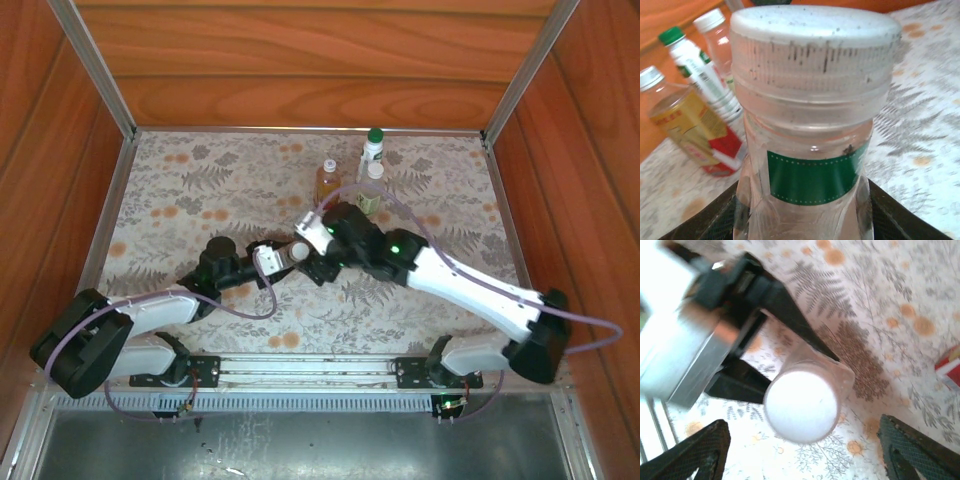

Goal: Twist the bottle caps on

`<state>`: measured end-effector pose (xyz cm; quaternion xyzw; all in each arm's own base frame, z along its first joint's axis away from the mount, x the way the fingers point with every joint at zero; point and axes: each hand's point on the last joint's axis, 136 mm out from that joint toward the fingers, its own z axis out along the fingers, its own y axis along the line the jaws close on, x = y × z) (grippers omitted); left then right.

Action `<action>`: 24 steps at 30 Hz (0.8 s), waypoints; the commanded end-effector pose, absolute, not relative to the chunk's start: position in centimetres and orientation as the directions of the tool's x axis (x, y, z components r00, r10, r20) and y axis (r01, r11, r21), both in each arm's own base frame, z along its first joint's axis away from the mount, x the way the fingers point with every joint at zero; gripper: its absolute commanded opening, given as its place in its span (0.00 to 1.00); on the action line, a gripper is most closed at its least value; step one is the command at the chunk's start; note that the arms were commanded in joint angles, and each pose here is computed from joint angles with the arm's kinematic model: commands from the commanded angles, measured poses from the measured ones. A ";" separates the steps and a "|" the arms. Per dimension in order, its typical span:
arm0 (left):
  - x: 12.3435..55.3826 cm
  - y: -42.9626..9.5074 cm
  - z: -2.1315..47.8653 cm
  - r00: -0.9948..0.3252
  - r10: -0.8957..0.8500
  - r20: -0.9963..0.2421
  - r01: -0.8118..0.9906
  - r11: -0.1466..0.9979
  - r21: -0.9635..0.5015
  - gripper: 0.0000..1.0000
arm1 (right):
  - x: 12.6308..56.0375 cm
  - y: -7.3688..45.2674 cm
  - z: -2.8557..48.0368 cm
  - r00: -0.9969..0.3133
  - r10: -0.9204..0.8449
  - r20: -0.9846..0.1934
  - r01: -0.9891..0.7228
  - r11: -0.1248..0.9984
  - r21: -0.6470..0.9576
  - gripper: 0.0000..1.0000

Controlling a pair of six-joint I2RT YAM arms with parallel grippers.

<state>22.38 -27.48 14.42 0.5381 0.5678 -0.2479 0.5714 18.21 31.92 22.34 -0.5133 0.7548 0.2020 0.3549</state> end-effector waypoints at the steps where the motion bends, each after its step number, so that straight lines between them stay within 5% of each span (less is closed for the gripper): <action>1: 19.7 -28.3 16.1 0.189 0.212 -0.959 0.956 0.183 0.229 0.53 | 16.0 32.7 27.1 0.062 -0.497 -0.866 -0.962 0.202 -0.185 0.86; 5: 17.8 -28.9 17.5 0.164 0.146 -0.976 0.981 0.079 0.177 0.53 | 13.8 31.8 27.6 0.155 -0.462 -0.873 -0.970 0.098 -0.224 0.87; 12: 16.4 -29.5 18.7 0.132 0.100 -0.986 0.991 -0.027 0.130 0.53 | 14.1 32.6 27.4 0.154 -0.469 -0.870 -0.973 0.079 -0.215 0.78; 18: 16.0 -29.6 19.1 0.105 0.087 -0.991 0.993 -0.055 0.101 0.53 | 14.5 33.5 25.3 0.136 -0.538 -0.832 -0.981 0.041 -0.188 0.62; 24: 16.6 -29.5 18.4 0.100 0.107 -0.989 0.995 -0.016 0.098 0.53 | 14.5 33.9 25.5 0.124 -0.525 -0.842 -0.984 0.045 -0.173 0.34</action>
